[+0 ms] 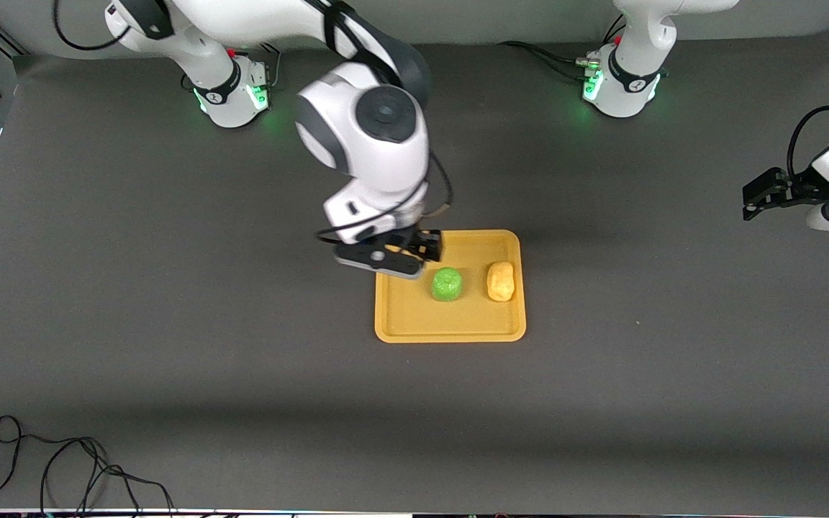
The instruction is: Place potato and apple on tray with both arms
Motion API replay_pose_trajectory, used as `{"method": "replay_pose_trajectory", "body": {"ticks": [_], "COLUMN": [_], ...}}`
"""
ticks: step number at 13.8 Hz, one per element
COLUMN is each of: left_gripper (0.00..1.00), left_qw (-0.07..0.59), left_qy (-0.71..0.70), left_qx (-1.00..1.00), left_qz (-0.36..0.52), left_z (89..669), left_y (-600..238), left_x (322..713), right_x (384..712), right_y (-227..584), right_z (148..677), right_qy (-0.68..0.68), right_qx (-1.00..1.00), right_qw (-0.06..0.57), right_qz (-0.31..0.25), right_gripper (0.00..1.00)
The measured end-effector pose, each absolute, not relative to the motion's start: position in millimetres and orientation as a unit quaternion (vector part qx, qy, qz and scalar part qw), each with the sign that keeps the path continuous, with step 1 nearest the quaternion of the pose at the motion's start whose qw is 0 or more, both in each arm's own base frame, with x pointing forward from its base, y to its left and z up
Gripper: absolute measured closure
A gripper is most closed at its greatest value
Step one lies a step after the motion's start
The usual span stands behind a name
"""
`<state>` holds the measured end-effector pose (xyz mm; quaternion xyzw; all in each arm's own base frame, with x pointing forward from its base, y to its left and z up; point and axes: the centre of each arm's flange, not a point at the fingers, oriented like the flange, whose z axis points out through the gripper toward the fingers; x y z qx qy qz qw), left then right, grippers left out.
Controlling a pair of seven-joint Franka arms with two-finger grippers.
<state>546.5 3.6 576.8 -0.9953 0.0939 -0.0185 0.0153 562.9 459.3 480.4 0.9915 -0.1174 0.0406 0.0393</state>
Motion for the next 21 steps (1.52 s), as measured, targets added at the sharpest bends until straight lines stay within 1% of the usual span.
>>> {"method": "replay_pose_trajectory", "body": {"ticks": [3, 7, 11, 13, 15, 21], "left_gripper": [0.00, 0.00, 0.00, 0.00, 0.00, 0.00], "left_qw": [0.015, 0.015, 0.015, 0.015, 0.015, 0.015], "left_qy": [0.094, 0.095, 0.095, 0.095, 0.095, 0.094], "left_qx": [-0.995, -0.995, -0.995, -0.995, -0.995, -0.995], "left_qz": [-0.018, -0.018, -0.017, -0.017, -0.017, -0.017], "left_z": [576.5, 576.0, 575.7, 575.6, 575.3, 575.1], "left_y": [3.7, 3.7, 3.8, 4.0, 4.1, 4.5], "left_x": [546.4, 546.4, 546.3, 546.3, 546.3, 546.2], "right_x": [578.2, 586.1, 578.9, 572.3, 570.3, 568.5], "right_y": [379.6, 239.5, 83.4, 22.5, -11.7, -18.9], "right_z": [519.1, 561.1, 577.2, 578.4, 578.9, 583.1], "right_qy": [-0.083, -0.053, -0.031, -0.031, -0.038, -0.038], "right_qx": [0.995, 0.998, 0.999, 0.999, 0.999, 0.999], "right_qw": [0.050, 0.034, 0.003, -0.003, -0.004, -0.005], "right_qz": [0.021, 0.001, -0.020, -0.023, -0.023, -0.019], "right_gripper": [0.00, 0.00, 0.00, 0.00, 0.00, 0.00]}}
